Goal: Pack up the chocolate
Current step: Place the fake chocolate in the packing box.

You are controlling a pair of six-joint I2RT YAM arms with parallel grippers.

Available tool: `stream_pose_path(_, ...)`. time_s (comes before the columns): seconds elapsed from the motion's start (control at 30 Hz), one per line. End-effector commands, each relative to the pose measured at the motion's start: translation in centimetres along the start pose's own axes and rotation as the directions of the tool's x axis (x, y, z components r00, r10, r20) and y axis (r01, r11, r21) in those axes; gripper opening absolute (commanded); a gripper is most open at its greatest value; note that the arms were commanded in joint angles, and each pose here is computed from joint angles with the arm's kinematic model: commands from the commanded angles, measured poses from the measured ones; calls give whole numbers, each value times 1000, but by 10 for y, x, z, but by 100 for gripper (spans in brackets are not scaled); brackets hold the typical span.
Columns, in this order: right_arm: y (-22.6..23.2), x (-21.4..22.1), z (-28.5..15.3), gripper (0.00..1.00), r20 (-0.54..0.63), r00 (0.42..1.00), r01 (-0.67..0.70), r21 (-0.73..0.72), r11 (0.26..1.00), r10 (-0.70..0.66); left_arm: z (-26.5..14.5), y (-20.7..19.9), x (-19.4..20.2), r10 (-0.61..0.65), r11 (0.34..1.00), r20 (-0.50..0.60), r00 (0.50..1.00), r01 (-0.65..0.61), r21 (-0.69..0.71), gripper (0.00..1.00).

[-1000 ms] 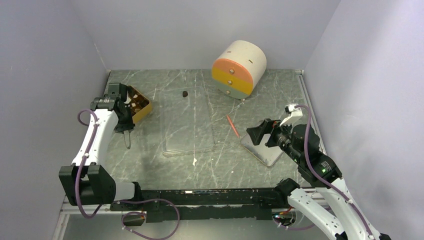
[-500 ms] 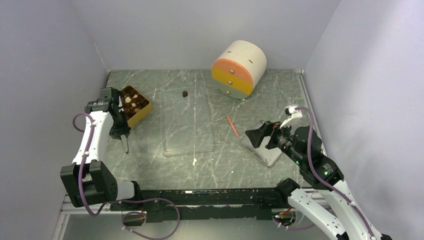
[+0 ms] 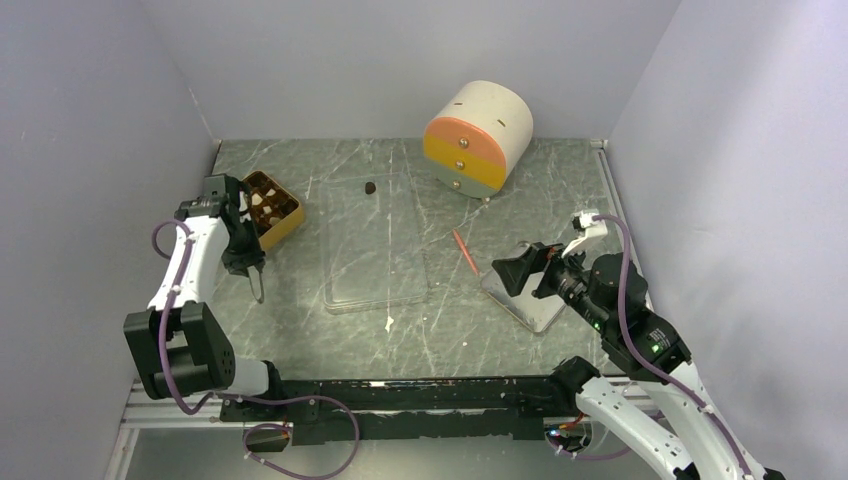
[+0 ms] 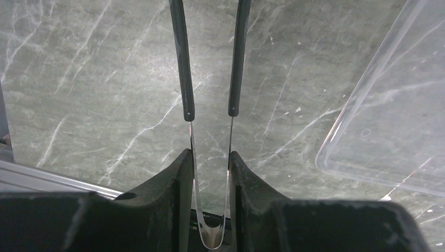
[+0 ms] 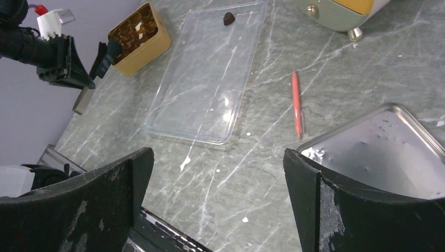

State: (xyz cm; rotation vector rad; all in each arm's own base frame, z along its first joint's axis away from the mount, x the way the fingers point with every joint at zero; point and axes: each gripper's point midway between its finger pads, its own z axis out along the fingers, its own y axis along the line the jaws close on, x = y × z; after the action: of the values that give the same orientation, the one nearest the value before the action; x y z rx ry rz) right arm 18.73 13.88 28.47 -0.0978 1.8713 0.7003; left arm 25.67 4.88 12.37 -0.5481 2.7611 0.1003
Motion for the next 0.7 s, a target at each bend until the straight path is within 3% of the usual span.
stream_pose_path(0.0, 6, -23, -8, 100, 69, 997, 31, -5, 1000, -31, 5, -5, -11, -23, 1000, 28, 999, 23, 21, 32)
stream_pose_path(0.67, 0, -25, -8, 100, 79, 996, 44, 28, 999, -46, 2, 2, -20, -46, 999, 74, 996, 47, -18, 40)
